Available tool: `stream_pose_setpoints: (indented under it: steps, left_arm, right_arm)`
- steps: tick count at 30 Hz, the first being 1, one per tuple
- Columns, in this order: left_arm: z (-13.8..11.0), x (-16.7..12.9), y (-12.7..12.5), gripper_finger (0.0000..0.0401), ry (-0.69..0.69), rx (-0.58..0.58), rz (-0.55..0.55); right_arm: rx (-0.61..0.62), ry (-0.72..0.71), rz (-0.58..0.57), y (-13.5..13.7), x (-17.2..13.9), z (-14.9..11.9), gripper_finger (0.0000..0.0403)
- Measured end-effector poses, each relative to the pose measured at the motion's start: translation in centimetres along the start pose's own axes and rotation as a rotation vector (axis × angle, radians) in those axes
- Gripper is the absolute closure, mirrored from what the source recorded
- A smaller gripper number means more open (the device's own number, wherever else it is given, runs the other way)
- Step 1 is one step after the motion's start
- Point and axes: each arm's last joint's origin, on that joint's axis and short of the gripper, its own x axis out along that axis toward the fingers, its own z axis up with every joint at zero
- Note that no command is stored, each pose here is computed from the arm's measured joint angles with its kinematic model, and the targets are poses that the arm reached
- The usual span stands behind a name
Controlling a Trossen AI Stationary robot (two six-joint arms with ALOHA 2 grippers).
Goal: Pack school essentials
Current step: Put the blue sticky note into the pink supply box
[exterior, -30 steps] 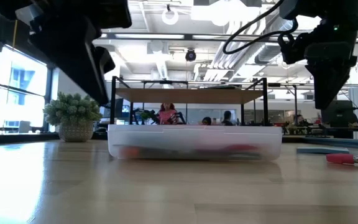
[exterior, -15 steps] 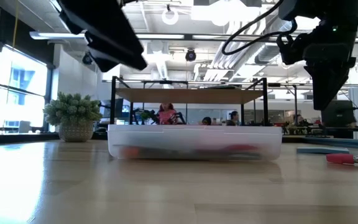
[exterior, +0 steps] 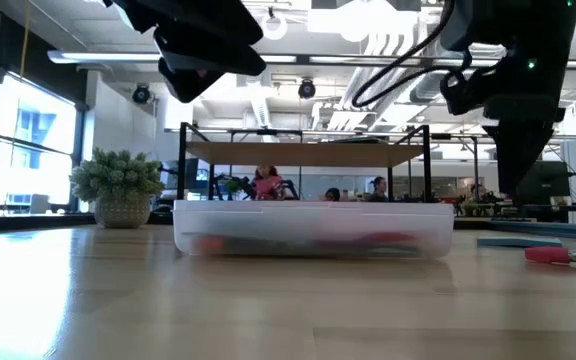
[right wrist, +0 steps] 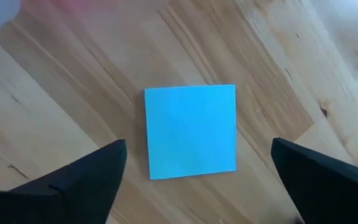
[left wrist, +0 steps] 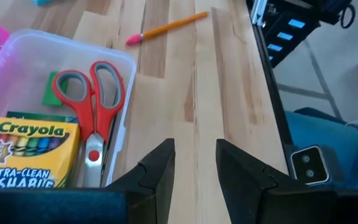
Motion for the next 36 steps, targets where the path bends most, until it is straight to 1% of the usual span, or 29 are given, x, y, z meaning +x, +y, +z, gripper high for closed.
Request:
stream_pose_setpoints:
  steps: [6,15,23,28,31,36]
  left_arm:
    - [0.1,0.0,0.0,0.0295,-0.006,-0.001,-0.003]
    - [0.1,0.0,-0.1,0.0295,-0.010,-0.002,-0.006]
    - [0.1,0.0,-0.1,0.0295,-0.013,-0.003,-0.007]
    - [0.2,0.0,-0.1,0.0295,-0.016,-0.003,-0.009]
    - [0.2,0.0,-0.1,0.0295,-0.017,-0.003,-0.009]
    - [0.2,0.0,-0.1,0.0295,-0.017,-0.003,-0.010]
  right_arm:
    - [0.054,0.037,0.084,-1.0,3.0,-1.3,0.0006]
    - [0.027,0.013,0.109,-1.8,4.4,-1.9,0.0003]
    - [0.053,-0.008,0.157,-2.2,6.3,-2.7,0.0003]
    - [0.074,-0.003,0.150,-2.3,6.6,-3.1,0.0005]
    - [0.095,0.012,0.145,-2.4,6.7,-3.2,0.0016]
    - [0.134,0.018,0.138,-2.5,6.7,-3.2,0.0060]
